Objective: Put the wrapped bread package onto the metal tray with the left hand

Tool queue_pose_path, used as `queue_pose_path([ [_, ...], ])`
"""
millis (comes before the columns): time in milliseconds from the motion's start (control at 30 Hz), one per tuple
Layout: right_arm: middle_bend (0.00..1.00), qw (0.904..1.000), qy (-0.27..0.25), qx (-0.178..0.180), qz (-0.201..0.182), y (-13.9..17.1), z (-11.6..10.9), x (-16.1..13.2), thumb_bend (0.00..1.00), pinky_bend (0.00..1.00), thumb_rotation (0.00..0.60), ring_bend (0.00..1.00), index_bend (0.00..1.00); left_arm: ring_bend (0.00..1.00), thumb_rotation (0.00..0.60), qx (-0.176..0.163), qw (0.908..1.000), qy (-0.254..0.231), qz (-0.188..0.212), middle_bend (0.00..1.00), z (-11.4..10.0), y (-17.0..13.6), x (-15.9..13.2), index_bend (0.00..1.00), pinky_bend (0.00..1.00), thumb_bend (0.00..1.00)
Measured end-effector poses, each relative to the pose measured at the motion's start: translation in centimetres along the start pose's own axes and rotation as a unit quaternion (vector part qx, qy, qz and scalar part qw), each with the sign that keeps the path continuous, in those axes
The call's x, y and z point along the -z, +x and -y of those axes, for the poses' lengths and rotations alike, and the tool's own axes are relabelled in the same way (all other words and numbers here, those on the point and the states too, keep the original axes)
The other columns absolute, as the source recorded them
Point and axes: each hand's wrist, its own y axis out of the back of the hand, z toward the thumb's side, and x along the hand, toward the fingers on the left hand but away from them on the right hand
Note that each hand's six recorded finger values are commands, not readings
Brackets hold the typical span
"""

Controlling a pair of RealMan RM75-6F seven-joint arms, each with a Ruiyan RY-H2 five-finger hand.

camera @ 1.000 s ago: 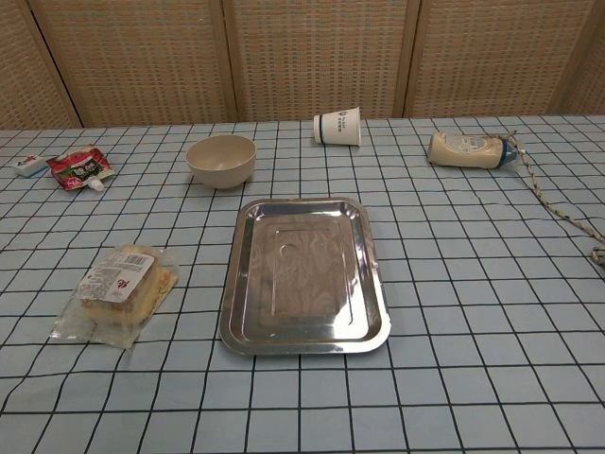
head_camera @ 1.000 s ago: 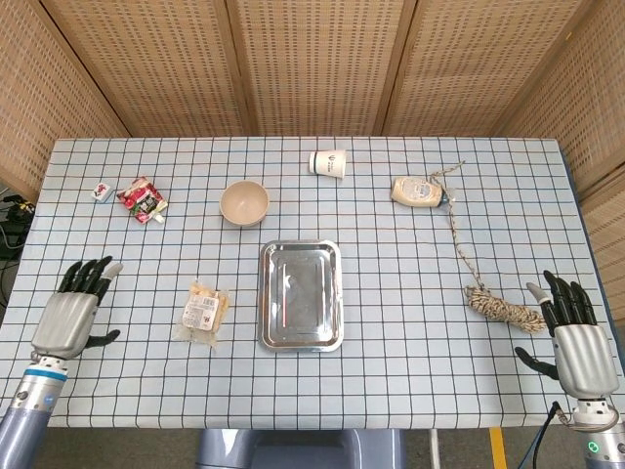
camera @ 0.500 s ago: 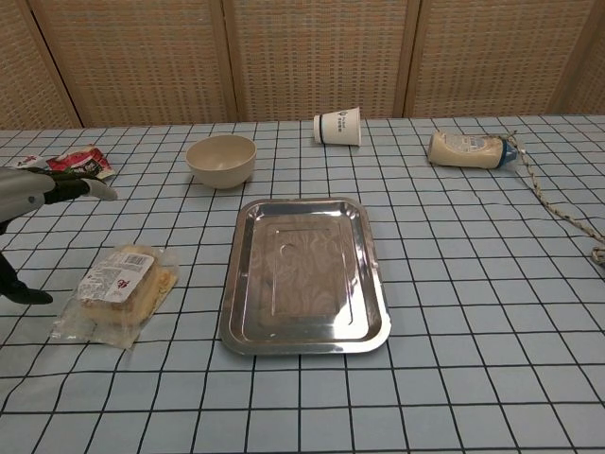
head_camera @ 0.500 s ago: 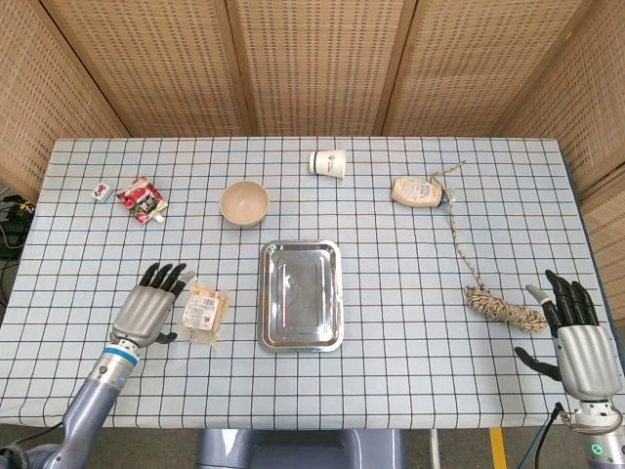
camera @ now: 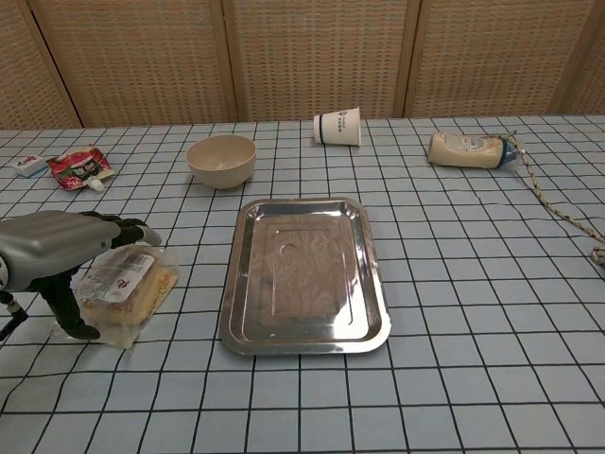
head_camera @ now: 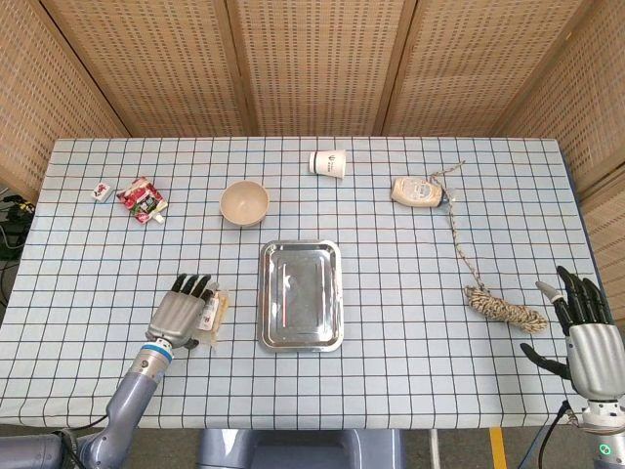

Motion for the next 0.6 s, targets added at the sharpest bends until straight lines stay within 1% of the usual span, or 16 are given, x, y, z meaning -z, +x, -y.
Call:
queue_pose_path([
  [67, 0.0, 1.0, -0.001, 0.0, 0.0, 0.0, 0.0, 0.0, 0.0, 0.0, 0.6, 0.0, 0.21, 0.01, 0.6, -0.004, 1.0, 0.005, -0.003, 0.0, 0.2, 0.4, -0.2, 0.1, 0.09, 0.11],
  [100, 0.0, 1.0, -0.002, 0.0, -0.001, 0.0, 0.0, 0.0, 0.0, 0.0, 0.6, 0.0, 0.21, 0.04, 0.6, -0.01, 0.9999, 0.007, -0.005, 0.01, 0.3, 0.6, -0.2, 0.19, 0.18, 0.17],
  [133, 0.0, 1.0, -0.002, 0.0, -0.001, 0.0, 0.0, 0.0, 0.0, 0.0, 0.6, 0.0, 0.21, 0.11, 0.6, -0.016, 0.9998, 0.009, -0.006, 0.06, 0.3, 0.7, -0.2, 0.29, 0.27, 0.24],
  [167, 0.0, 1.0, -0.003, 0.001, -0.002, 0.0, 0.0, 0.0, 0.0, 0.0, 0.6, 0.0, 0.21, 0.16, 0.6, -0.023, 0.9997, 0.009, -0.007, 0.11, 0.2, 0.7, -0.3, 0.35, 0.32, 0.28],
  [200, 0.0, 1.0, -0.003, 0.002, -0.003, 0.0, 0.0, -0.1, 0.0, 0.0, 0.6, 0.0, 0.21, 0.24, 0.6, -0.032, 0.9994, 0.009, -0.008, 0.19, 0.1, 0.7, -0.4, 0.44, 0.39, 0.33],
  [233, 0.0, 1.0, -0.004, 0.003, -0.003, 0.0, -0.1, -0.1, 0.0, 0.0, 0.6, 0.0, 0.21, 0.31, 0.6, -0.045, 0.9989, 0.007, -0.008, 0.26, -0.1, 0.7, -0.5, 0.51, 0.44, 0.36],
  [300, 0.0, 1.0, -0.004, 0.005, -0.004, 0.0, -0.1, -0.1, 0.0, 0.0, 0.6, 0.0, 0.21, 0.37, 0.6, -0.067, 0.9977, 0.004, -0.006, 0.34, -0.5, 0.6, -0.7, 0.59, 0.49, 0.38],
  [333, 0.0, 1.0, -0.004, 0.006, -0.004, 0.0, -0.1, -0.1, 0.0, 0.0, 0.6, 0.0, 0.21, 0.39, 0.6, -0.081, 0.9967, 0.0, -0.004, 0.36, -0.8, 0.5, -0.8, 0.61, 0.5, 0.39],
  [433, 0.0, 1.0, -0.005, 0.005, -0.004, 0.0, 0.0, -0.2, 0.0, 0.0, 0.6, 0.0, 0.21, 0.39, 0.6, -0.112, 0.9936, -0.013, 0.003, 0.36, -1.8, 0.1, -0.9, 0.62, 0.5, 0.4],
  [600, 0.0, 1.0, -0.004, 0.004, -0.007, 0.0, 0.1, -0.3, 0.0, 0.0, 0.6, 0.0, 0.21, 0.39, 0.6, -0.141, 0.9889, -0.044, 0.02, 0.36, -3.8, -0.6, -1.3, 0.62, 0.5, 0.39],
])
